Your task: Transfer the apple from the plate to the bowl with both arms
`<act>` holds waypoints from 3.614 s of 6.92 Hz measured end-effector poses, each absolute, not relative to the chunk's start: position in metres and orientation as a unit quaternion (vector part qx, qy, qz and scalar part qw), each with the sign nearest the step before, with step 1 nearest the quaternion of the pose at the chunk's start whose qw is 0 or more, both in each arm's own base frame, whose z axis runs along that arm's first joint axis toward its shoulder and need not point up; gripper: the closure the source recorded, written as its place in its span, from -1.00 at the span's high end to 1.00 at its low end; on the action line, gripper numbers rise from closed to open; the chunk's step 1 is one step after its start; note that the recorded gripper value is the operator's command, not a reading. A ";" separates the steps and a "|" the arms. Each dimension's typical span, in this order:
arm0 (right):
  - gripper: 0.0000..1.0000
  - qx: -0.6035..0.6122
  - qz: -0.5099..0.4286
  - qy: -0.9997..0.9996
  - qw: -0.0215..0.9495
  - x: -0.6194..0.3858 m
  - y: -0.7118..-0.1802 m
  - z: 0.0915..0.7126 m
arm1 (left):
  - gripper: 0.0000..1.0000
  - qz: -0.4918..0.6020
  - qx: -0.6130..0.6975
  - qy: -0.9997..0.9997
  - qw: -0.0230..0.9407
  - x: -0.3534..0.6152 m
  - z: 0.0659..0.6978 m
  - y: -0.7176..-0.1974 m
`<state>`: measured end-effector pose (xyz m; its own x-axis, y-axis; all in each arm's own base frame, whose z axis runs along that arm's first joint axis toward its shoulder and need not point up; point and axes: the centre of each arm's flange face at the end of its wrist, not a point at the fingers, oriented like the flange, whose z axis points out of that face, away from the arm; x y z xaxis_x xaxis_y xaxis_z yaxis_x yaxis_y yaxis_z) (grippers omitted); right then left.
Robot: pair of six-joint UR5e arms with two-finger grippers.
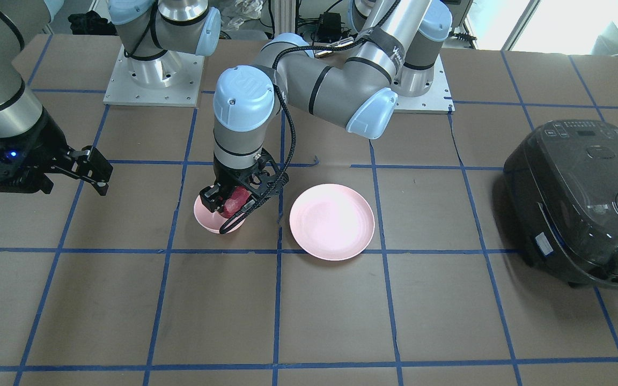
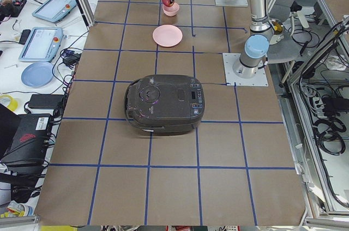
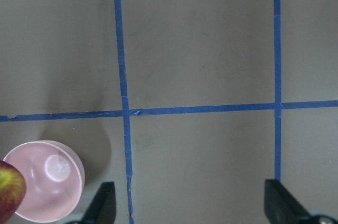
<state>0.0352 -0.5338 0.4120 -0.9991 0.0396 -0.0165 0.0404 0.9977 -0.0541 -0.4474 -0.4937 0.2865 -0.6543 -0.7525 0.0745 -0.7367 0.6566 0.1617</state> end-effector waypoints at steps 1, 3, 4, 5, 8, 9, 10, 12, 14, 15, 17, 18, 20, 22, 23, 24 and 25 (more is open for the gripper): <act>1.00 0.022 -0.027 0.999 0.005 0.034 -0.533 0.413 | -1.00 -0.063 0.410 -0.908 0.062 -0.453 0.276 -0.490; 1.00 0.027 -0.026 0.999 -0.021 0.029 -0.531 0.416 | -1.00 -0.065 0.410 -0.908 0.061 -0.460 0.257 -0.491; 1.00 0.029 -0.033 0.998 -0.035 0.026 -0.530 0.424 | -1.00 -0.065 0.411 -0.907 0.062 -0.463 0.248 -0.492; 1.00 0.030 -0.044 0.998 -0.041 0.026 -0.530 0.435 | -1.00 -0.066 0.411 -0.907 0.060 -0.466 0.239 -0.493; 1.00 0.031 -0.065 0.997 -0.042 0.028 -0.522 0.460 | 0.99 -0.072 0.409 -0.908 0.051 -0.467 0.223 -0.493; 1.00 0.031 -0.069 0.996 -0.042 0.029 -0.520 0.464 | 1.00 -0.071 0.404 -0.910 0.053 -0.467 0.223 -0.494; 1.00 0.029 -0.073 0.996 -0.042 0.031 -0.516 0.470 | 1.00 -0.065 0.396 -0.914 0.059 -0.467 0.231 -0.495; 1.00 0.026 -0.070 0.996 -0.040 0.037 -0.507 0.477 | 1.00 -0.036 0.355 -0.930 0.085 -0.446 0.278 -0.511; 1.00 0.022 -0.047 0.998 -0.022 0.044 -0.499 0.475 | 1.00 0.011 0.281 -0.954 0.104 -0.395 0.367 -0.530; 1.00 0.015 -0.045 0.999 0.004 0.055 -0.496 0.476 | 1.00 0.043 0.228 -0.968 0.094 -0.369 0.418 -0.529; 1.00 -0.008 -0.038 0.999 0.031 0.093 -0.487 0.474 | 1.00 0.094 0.120 -0.987 0.040 -0.310 0.497 -0.512; 1.00 0.009 -0.020 0.999 0.035 0.107 -0.481 0.471 | 1.00 0.098 0.089 -0.991 0.021 -0.272 0.517 -0.509; 1.00 0.038 0.003 0.999 0.035 0.120 -0.474 0.469 | 1.00 0.071 0.016 -0.997 -0.006 -0.210 0.536 -0.495; 1.00 0.041 -0.002 0.999 0.028 0.119 -0.472 0.477 | 1.00 0.057 -0.008 -0.998 -0.010 -0.185 0.530 -0.471; 1.00 0.041 -0.007 0.999 0.026 0.118 -0.471 0.482 | 1.00 0.061 -0.001 -0.998 -0.011 -0.171 0.528 -0.471; 1.00 0.042 -0.010 0.999 0.024 0.118 -0.471 0.486 | 1.00 0.063 0.008 -0.998 -0.007 -0.160 0.527 -0.475; 1.00 0.042 -0.007 0.999 0.023 0.117 -0.470 0.487 | 1.00 0.065 0.011 -0.998 0.002 -0.156 0.526 -0.477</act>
